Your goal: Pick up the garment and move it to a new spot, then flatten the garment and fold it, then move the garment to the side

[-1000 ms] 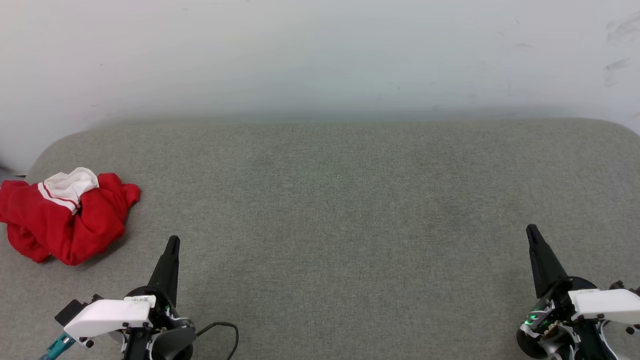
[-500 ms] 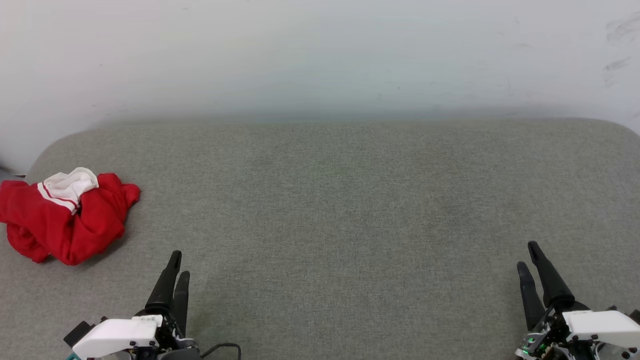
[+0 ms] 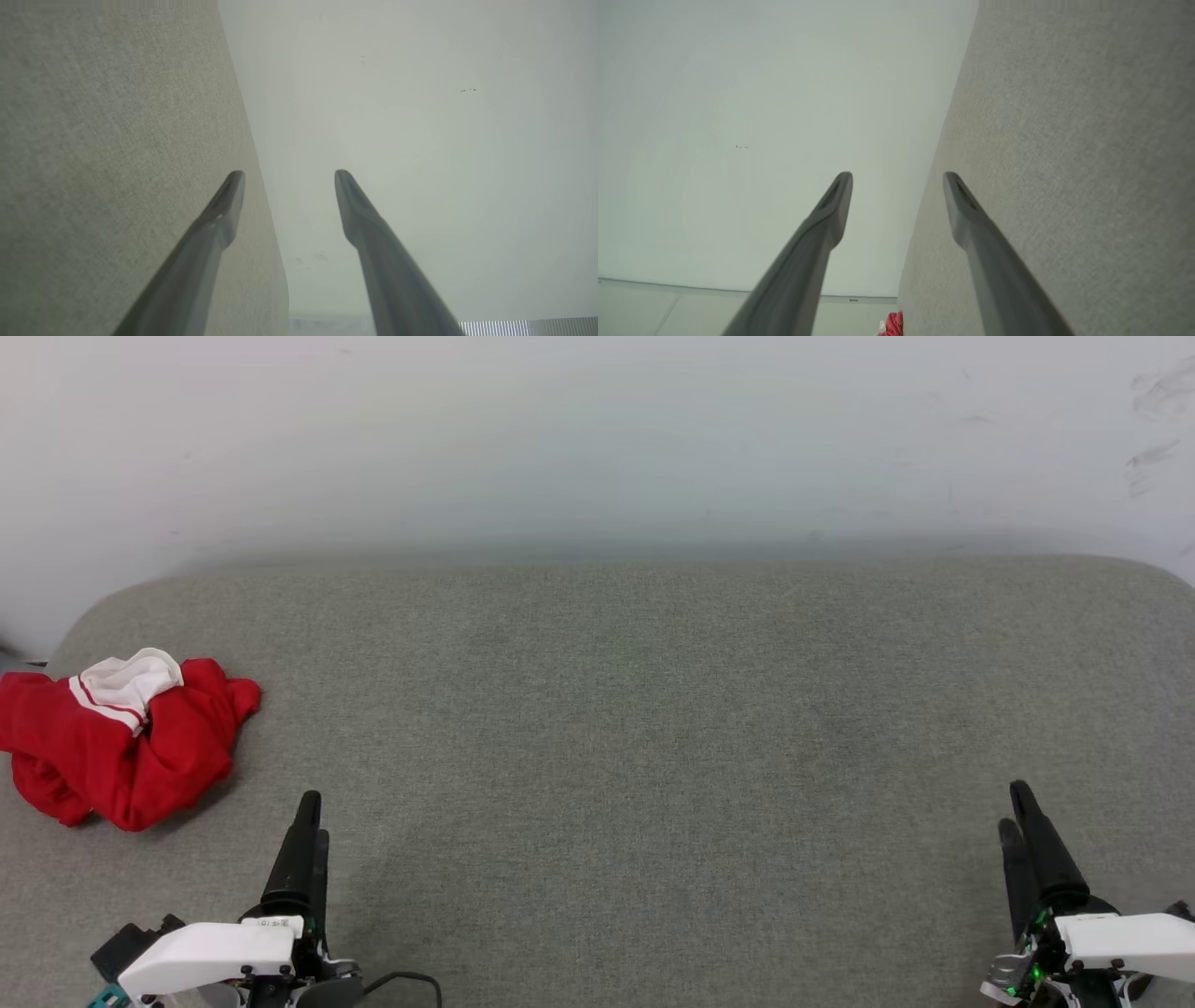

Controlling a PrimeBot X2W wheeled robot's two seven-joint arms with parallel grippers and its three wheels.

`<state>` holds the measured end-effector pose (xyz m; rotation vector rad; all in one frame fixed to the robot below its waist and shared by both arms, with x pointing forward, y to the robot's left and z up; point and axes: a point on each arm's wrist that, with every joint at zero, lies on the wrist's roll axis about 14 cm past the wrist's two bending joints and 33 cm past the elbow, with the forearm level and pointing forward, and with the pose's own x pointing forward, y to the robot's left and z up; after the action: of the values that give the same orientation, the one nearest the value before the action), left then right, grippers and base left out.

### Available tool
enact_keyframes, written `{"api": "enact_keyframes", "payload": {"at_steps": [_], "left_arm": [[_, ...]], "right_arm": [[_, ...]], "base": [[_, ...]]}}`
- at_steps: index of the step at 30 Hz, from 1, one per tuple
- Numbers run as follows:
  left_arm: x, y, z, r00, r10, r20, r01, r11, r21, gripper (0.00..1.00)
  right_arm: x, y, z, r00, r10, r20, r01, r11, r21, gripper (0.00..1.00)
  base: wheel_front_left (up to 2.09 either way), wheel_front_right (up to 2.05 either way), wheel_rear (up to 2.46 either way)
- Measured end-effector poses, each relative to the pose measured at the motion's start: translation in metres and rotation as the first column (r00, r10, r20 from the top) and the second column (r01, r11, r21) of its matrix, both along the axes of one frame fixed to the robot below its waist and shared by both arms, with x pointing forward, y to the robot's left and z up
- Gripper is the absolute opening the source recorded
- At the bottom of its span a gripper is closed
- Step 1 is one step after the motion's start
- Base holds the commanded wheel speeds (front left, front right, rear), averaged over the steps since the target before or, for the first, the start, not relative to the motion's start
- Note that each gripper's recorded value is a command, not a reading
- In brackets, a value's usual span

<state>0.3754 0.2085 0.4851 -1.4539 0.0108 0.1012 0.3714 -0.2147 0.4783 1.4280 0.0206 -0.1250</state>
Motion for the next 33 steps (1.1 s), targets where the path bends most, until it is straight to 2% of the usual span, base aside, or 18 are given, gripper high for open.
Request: {"api": "enact_keyframes", "payload": {"at_steps": [8,16,25,33], "left_arm": [[0.003,0.005,0.01,1.0,0.016,0.001,-0.016,0.986,0.166,1.0],[0.005,0.003,0.02,1.0,0.021,-0.007,-0.018,0.942,0.336,1.0],[0.007,-0.001,0.03,0.999,0.032,-0.002,-0.027,0.86,0.509,1.0],[0.005,-0.003,0.029,0.999,0.044,-0.017,-0.022,0.754,0.657,1.0]], "right_arm": [[0.003,-0.007,0.018,0.999,-0.014,0.044,0.021,0.986,-0.168,1.0],[0.006,-0.005,0.041,0.995,0.004,0.098,0.032,0.932,-0.36,1.0],[0.008,0.011,0.062,0.988,0.065,0.142,0.028,0.822,-0.569,1.0],[0.005,0.024,0.066,0.984,0.112,0.14,0.022,0.699,-0.715,1.0]], "base": [[0.0,0.0,0.0],[0.0,0.0,0.0],[0.0,0.0,0.0],[0.0,0.0,0.0]]}}
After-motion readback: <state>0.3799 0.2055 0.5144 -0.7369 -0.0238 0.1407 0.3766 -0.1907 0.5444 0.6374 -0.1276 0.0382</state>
